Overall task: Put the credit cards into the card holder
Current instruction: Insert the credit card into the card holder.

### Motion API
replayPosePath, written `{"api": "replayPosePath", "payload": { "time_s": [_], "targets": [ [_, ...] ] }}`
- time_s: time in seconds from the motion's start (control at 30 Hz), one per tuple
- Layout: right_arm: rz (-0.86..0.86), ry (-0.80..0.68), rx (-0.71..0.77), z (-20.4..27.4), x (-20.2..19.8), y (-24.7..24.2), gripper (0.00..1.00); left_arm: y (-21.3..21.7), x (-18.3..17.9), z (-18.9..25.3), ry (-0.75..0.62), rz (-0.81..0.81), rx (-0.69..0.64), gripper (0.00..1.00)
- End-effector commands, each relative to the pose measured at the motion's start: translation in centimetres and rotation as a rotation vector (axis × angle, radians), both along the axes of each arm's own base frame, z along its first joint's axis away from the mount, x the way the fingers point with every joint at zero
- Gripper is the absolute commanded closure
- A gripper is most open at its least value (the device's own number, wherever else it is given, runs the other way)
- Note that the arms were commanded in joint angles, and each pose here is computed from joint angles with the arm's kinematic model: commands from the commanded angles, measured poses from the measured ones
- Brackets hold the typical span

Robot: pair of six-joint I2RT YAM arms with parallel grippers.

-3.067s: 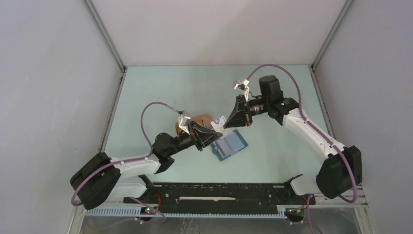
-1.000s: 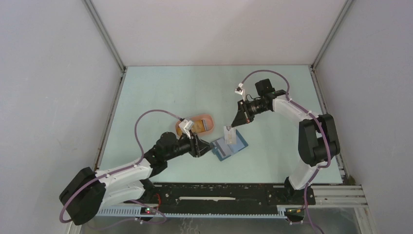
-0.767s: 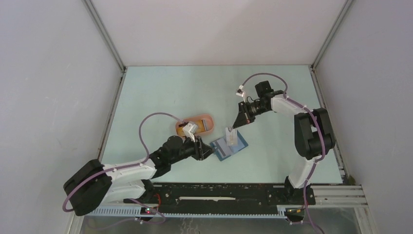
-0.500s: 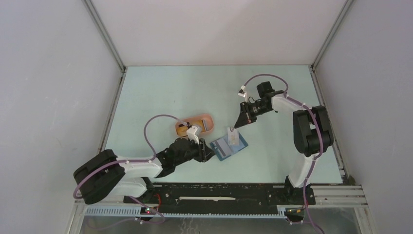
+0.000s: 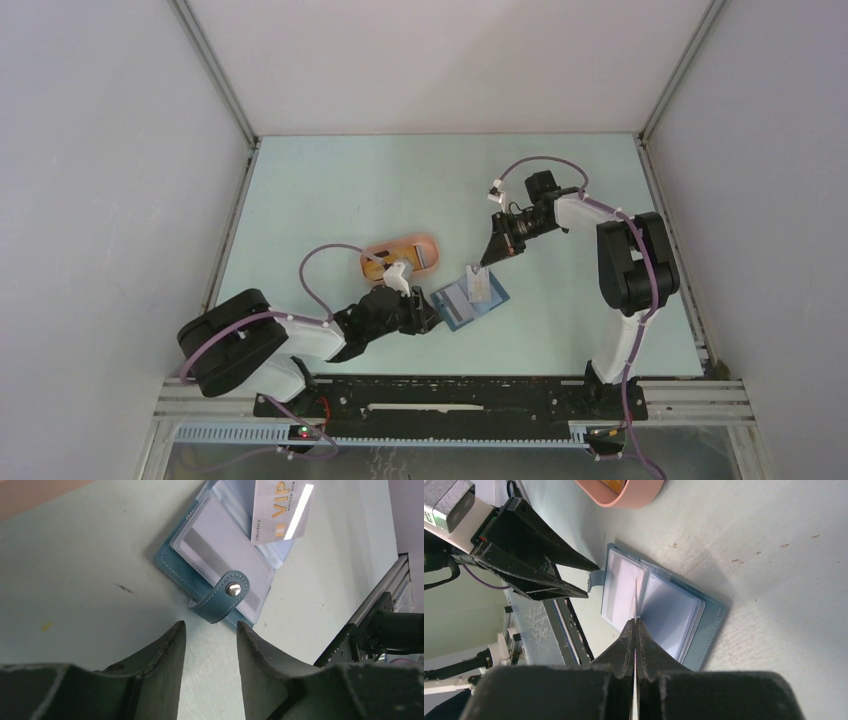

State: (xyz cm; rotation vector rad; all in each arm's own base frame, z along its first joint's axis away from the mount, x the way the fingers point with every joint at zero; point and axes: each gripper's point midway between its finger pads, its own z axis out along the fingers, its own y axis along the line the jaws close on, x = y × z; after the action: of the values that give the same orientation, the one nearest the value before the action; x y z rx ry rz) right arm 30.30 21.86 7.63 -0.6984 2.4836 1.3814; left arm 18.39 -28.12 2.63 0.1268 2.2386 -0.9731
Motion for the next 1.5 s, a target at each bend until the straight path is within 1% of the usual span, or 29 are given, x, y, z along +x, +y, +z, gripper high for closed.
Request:
{"api": "replayPosePath", "payload": {
  "time_s": [0.0, 0.13, 0.47, 0.93, 1.47],
  "targets": [
    [0.004, -0.001, 0.044, 1.1, 0.6, 0.5, 1.0, -1.9, 1.8, 2.5, -0.031, 0.04, -0.079, 0.52],
    [0.004, 0.005, 0.054, 1.2, 0.5, 0.6, 1.0, -1.9, 1.9, 2.1, -0.018, 0.058, -0.075, 0.53],
    [-0.008, -0.046, 0.075, 3.6, 0.9, -0.1, 1.0, -1.4, 2.1, 1.7, -0.007, 0.082, -0.055, 0.53],
    [0.007, 0.018, 0.034, 0.8, 0.4, 0.6, 1.0, -1.5, 2.1, 1.5, 0.001, 0.086, -0.051, 0.53],
    [0.032, 0.032, -0.033, -1.3, -0.2, 1.1, 1.0, -1.4, 2.4, 0.6, 0.025, 0.106, -0.019, 0.54]
  ]
}}
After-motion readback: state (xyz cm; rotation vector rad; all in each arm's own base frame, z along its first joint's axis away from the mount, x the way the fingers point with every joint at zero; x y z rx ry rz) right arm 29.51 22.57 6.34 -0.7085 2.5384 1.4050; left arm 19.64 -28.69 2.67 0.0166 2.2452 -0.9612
